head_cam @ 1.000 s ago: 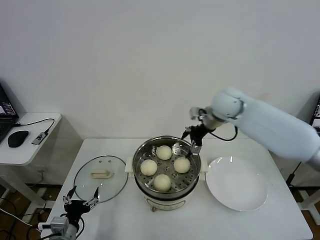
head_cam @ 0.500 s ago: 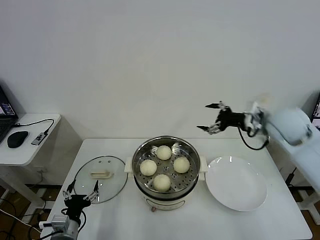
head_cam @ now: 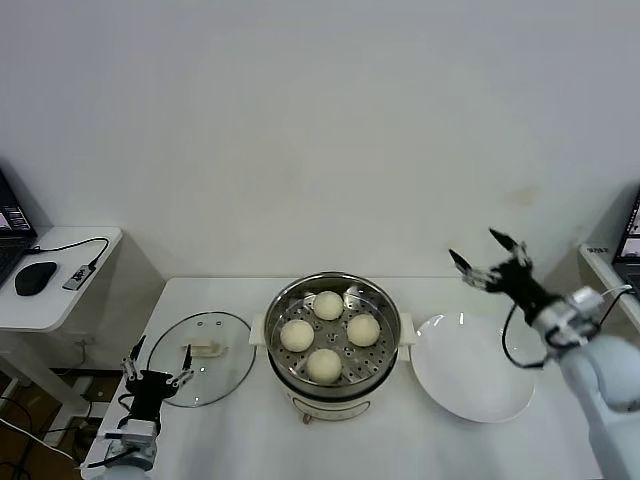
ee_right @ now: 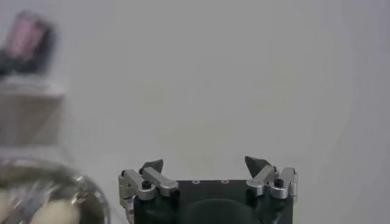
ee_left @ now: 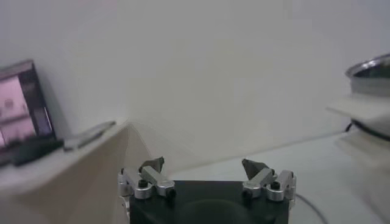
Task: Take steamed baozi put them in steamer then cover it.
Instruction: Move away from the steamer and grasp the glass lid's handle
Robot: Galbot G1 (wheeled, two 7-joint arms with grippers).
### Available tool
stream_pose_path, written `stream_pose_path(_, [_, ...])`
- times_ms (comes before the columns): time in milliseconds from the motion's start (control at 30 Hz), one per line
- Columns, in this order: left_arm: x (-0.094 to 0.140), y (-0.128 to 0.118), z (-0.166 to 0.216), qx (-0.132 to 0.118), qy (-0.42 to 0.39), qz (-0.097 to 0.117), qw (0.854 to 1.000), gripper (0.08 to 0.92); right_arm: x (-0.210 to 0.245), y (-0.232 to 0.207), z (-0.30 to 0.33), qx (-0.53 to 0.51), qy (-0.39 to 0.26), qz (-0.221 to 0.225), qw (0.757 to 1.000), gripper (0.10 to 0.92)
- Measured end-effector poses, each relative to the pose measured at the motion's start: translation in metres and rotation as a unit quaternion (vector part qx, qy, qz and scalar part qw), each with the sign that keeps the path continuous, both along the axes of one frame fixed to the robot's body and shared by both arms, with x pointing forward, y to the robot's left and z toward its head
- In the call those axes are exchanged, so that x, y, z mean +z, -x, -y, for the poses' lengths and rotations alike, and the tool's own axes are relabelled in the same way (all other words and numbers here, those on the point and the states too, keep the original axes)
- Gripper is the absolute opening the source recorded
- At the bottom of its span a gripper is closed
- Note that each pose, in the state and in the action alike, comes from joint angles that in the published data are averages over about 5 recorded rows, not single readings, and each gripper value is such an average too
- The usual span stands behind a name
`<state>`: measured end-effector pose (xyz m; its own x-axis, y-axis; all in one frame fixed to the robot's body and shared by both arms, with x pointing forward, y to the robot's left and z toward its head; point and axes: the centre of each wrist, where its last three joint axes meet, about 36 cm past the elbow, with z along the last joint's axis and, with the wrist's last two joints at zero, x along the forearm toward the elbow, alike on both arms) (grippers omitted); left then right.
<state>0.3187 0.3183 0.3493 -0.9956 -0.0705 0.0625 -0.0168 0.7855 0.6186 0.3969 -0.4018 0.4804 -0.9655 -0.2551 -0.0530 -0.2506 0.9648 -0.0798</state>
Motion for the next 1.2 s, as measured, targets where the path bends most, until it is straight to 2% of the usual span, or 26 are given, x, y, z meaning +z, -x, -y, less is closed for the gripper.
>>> stream_pose_path(167, [-0.018, -0.001, 0.000, -0.025, -0.145, -0.009, 0.989, 0.823, -0.028, 0.033, 0.006, -0.054, -0.042, -0.010, 0.998, 0.823])
stream_pose_path(333, [-0.033, -0.004, 0.004, -0.040, -0.277, -0.018, 0.960, 0.823, -0.044, 0.056, 0.010, -0.090, -0.062, -0.017, 0.994, 0.823])
stream_pose_path(467, [-0.042, -0.010, 0.005, -0.049, -0.346, -0.026, 0.937, 0.823, -0.054, 0.069, 0.012, -0.110, -0.072, -0.022, 0.991, 0.823])
stream_pose_path(633, [-0.052, -0.021, 0.004, -0.049, -0.387, -0.034, 0.920, 0.823, -0.062, 0.080, 0.012, -0.126, -0.080, -0.026, 0.988, 0.823])
stream_pose_path(1200, [-0.072, -0.061, 0.000, -0.031, -0.452, -0.081, 0.888, 0.823, -0.078, 0.101, 0.014, -0.158, -0.087, -0.036, 0.983, 0.823])
